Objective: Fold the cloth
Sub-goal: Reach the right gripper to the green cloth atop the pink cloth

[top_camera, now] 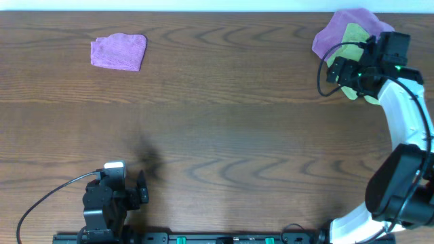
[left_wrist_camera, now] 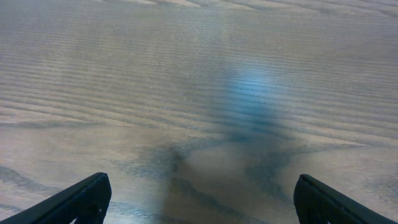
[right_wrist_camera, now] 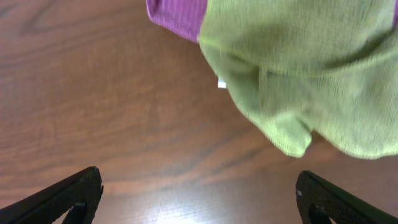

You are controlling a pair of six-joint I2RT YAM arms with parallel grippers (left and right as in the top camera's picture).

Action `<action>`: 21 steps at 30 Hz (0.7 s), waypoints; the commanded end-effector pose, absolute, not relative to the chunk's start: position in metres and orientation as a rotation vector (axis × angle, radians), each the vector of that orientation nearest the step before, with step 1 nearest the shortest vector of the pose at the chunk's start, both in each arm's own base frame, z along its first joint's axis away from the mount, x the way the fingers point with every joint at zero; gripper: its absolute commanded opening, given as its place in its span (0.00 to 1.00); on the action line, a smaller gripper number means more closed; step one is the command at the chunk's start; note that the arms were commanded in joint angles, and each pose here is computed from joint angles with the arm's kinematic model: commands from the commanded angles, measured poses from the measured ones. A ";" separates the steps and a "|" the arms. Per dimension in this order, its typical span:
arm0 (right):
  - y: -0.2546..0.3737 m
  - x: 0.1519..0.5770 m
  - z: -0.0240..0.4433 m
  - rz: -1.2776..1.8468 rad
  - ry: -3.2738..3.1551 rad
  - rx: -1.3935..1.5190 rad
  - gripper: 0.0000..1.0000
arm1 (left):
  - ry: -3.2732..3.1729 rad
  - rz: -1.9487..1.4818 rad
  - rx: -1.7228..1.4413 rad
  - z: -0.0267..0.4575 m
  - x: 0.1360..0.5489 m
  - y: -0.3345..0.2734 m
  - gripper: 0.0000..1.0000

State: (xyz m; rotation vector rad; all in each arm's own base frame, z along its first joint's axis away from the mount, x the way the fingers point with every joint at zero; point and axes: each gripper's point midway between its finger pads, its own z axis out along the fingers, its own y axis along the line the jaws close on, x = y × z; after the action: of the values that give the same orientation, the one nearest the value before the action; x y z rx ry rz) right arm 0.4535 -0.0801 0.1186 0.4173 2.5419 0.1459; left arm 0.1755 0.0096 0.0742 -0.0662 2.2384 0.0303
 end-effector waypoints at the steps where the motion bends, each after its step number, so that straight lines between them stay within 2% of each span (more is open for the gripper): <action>1: -0.092 0.467 0.107 0.062 2.542 0.409 0.99 | 2.305 0.060 -0.062 0.053 0.168 0.013 0.95; 6: -0.111 0.484 0.089 0.049 2.578 0.456 0.99 | 2.305 0.060 -0.062 0.053 0.168 0.013 0.95; 9: -0.125 0.496 0.088 0.023 2.584 0.491 0.92 | 2.305 0.060 -0.062 0.053 0.168 0.013 0.95; 14: -0.138 0.518 0.101 -0.029 2.561 0.489 0.87 | 2.305 0.060 -0.062 0.053 0.168 0.013 0.95; 21: -0.147 0.540 0.130 -0.058 2.464 0.474 0.88 | 2.305 0.060 -0.062 0.053 0.168 0.013 0.95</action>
State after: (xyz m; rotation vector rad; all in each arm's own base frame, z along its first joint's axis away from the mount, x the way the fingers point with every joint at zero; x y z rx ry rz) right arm 0.5341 -0.1417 0.1214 0.4819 2.4898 -0.0293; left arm 0.1755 0.0096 0.0742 -0.0662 2.2384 0.0303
